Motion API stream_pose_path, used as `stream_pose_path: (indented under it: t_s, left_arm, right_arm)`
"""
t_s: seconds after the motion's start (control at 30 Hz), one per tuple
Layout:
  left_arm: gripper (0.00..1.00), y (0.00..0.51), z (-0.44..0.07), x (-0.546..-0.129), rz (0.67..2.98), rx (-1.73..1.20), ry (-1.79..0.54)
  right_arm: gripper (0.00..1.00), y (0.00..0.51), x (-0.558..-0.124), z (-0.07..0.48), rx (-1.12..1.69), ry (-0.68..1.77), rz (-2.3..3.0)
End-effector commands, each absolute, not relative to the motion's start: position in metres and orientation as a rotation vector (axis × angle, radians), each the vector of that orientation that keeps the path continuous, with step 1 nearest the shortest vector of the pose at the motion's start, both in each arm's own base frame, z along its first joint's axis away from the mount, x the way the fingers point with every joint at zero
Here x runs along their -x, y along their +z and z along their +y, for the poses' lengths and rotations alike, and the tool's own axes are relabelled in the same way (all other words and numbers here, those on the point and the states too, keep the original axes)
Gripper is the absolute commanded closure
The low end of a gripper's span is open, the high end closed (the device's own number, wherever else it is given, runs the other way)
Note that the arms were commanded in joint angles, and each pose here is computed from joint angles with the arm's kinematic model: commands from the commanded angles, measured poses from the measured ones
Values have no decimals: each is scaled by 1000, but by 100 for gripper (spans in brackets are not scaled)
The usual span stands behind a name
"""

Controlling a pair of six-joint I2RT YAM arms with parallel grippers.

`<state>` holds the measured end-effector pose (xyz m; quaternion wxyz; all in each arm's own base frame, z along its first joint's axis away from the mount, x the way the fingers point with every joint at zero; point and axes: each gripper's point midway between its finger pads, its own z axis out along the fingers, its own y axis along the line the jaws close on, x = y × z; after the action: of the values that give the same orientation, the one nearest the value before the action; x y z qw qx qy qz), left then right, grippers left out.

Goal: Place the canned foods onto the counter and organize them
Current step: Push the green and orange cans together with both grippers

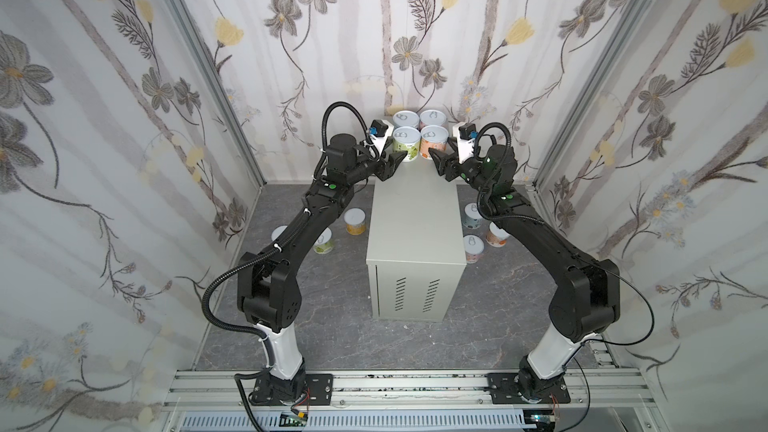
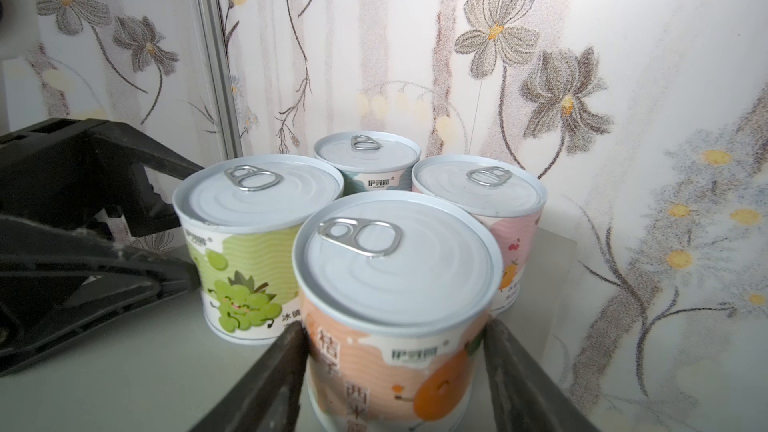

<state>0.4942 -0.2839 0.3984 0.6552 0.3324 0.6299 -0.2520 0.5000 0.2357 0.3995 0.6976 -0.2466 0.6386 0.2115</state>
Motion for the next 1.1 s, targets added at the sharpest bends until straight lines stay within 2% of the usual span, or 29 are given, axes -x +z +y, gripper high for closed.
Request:
stream_pose_path:
  t_s: [0.0,0.3,0.67,1.07]
  left_arm:
    - [41,395,-287,-493,1431,-773,-574]
    - [37,394,-289,-493,1431,-775,-576]
    - [39,393,-287,-496,1439,-760,-562]
    - [39,394,-286,-497,1446,-748,-544]
  right_arm:
    - [33,392,-500,240,587,473,1437]
    - [33,391,-499,241,592,482,1440]
    - [16,394,-491,236,588,470,1431]
    - [14,395,-488,231,586,463,1433]
